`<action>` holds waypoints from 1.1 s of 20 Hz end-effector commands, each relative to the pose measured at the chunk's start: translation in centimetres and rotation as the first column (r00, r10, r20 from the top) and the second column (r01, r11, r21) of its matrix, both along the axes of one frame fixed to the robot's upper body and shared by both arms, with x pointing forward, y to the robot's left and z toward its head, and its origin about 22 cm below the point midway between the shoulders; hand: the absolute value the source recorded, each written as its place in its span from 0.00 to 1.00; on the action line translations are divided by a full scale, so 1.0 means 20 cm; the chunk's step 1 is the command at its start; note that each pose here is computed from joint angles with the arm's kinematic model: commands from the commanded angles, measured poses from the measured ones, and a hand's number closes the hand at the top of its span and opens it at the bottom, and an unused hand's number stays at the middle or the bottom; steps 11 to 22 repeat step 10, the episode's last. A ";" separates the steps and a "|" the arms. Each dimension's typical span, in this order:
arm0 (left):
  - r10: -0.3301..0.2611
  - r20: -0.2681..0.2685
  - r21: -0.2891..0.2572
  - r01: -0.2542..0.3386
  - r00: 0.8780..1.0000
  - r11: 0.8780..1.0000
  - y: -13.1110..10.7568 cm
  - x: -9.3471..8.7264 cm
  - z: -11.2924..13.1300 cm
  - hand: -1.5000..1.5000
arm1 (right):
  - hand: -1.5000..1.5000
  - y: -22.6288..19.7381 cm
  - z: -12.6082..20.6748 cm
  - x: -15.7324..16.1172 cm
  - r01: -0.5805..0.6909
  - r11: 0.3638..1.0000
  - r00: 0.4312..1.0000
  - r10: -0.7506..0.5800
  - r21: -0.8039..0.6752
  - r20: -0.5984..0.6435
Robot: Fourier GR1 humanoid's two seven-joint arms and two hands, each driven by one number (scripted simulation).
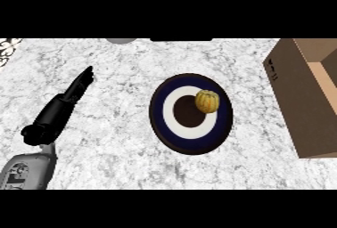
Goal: Pick the sweet potato from the plate and place it in the cardboard box
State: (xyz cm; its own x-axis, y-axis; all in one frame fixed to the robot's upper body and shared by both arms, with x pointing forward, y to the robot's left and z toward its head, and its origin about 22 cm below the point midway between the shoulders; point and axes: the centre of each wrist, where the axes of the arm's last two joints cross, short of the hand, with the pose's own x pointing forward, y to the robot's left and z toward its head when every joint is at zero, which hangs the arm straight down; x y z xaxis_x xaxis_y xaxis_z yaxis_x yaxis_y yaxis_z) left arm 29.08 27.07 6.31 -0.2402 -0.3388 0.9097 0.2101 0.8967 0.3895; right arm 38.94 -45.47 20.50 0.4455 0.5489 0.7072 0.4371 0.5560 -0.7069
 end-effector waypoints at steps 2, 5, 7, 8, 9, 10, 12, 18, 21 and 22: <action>0.015 -0.011 0.006 -0.015 1.000 1.000 0.04 0.00 -0.01 0.50 | 0.00 -0.09 0.05 -0.07 0.095 0.951 0.902 -0.208 0.296 0.378; 0.017 0.027 0.023 -0.018 0.999 1.000 0.02 0.02 0.05 0.50 | 0.00 -0.16 -0.03 -0.14 0.146 0.917 0.849 -0.309 0.371 0.428; 0.007 0.015 -0.005 -0.007 1.000 1.000 0.02 -0.04 -0.03 0.50 | 0.00 -0.27 -0.11 -0.24 0.184 0.906 0.818 -0.356 0.380 0.452; -0.001 0.012 0.010 0.001 1.000 1.000 0.00 -0.03 -0.07 0.50 | 0.00 -0.27 -0.16 -0.27 0.174 0.903 0.818 -0.355 0.393 0.452; -0.009 0.004 0.007 0.009 1.000 1.000 0.07 -0.01 -0.01 0.50 | 0.00 -0.35 -0.18 -0.34 0.190 0.902 0.808 -0.369 0.389 0.460; -0.008 -0.001 -0.004 0.008 1.000 1.000 0.02 -0.01 0.03 0.50 | 0.00 -0.36 -0.18 -0.37 0.216 0.902 0.772 -0.392 0.374 0.500; -0.008 -0.001 -0.004 0.008 1.000 1.000 0.02 -0.01 0.03 0.50 | 0.00 -0.36 -0.18 -0.37 0.216 0.902 0.772 -0.392 0.374 0.500; -0.008 -0.001 -0.004 0.008 1.000 1.000 0.02 -0.01 0.03 0.50 | 0.00 -0.36 -0.18 -0.37 0.216 0.902 0.772 -0.392 0.374 0.500; -0.008 -0.001 -0.004 0.008 1.000 1.000 0.02 -0.01 0.03 0.50 | 0.00 -0.36 -0.18 -0.37 0.216 0.902 0.772 -0.392 0.374 0.500; -0.008 -0.001 -0.004 0.008 1.000 1.000 0.02 -0.01 0.03 0.50 | 0.00 -0.36 -0.18 -0.37 0.216 0.902 0.772 -0.392 0.374 0.500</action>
